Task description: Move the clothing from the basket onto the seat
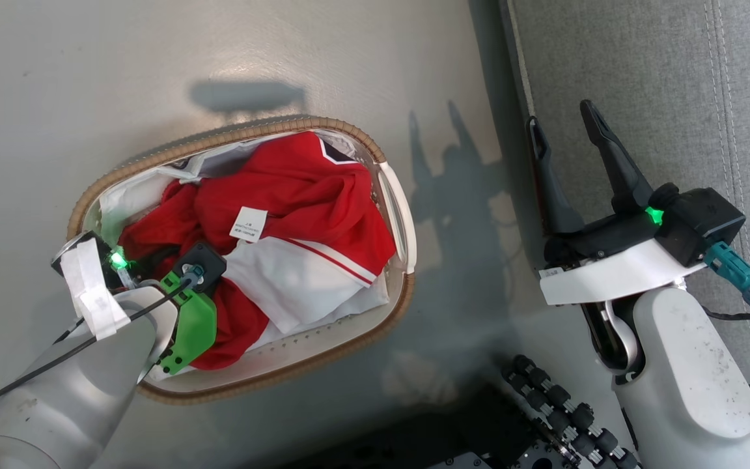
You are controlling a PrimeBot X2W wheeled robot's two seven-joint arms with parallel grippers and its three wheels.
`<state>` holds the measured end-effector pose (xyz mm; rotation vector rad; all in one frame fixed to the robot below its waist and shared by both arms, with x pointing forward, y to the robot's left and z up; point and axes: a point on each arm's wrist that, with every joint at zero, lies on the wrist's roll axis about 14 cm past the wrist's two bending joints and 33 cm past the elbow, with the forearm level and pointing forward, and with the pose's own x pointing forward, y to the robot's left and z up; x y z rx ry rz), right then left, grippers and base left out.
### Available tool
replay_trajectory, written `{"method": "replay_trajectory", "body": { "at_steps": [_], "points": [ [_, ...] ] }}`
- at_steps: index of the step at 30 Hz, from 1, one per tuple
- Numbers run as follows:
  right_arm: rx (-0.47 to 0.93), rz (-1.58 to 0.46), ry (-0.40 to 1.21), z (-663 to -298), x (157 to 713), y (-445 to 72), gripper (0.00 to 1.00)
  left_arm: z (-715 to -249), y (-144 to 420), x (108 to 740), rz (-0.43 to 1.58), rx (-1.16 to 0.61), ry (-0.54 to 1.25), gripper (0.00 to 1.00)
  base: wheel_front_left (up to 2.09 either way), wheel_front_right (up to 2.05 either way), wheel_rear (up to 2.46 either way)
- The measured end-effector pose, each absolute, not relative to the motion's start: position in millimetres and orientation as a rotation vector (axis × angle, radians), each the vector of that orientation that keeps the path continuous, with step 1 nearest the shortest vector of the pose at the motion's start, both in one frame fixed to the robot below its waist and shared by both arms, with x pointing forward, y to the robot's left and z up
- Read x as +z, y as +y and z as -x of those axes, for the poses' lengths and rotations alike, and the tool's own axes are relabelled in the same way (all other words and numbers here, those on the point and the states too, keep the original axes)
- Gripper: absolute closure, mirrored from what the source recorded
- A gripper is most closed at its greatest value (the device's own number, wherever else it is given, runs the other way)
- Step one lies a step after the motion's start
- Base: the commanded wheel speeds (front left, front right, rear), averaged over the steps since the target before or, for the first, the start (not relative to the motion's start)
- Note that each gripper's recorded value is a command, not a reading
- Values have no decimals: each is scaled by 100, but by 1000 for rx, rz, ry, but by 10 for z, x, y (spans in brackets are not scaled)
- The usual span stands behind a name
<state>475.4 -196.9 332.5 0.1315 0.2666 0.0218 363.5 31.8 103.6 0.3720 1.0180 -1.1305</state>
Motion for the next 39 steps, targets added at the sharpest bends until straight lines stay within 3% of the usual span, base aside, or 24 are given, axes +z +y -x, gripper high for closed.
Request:
{"method": "replay_trajectory", "body": {
  "at_steps": [1, 2, 4, 19, 39],
  "points": [
    [23, -131, 267, -4758, 3320, -1968, 0, -3622, 315, 1019, -376, -1135, 1024, 9, 0, 0, 0],
    [22, -130, 267, -4761, 3316, -1971, 0, -3617, 309, 1008, -377, -1139, 1026, 33, 0, 0, 0],
    [20, -129, 268, -4767, 3306, -1983, 0, -3618, 292, 986, -378, -1146, 1025, 100, 0, 0, 0],
    [19, -135, 226, -4812, 3489, -1985, 0, -3772, 99, 1270, -331, -1128, 930, 100, 0, 0, 0],
    [45, -124, 95, -4632, 4235, -1876, 0, -3930, -151, 2548, -137, -951, 700, 100, 0, 0, 0]
  ]
}}
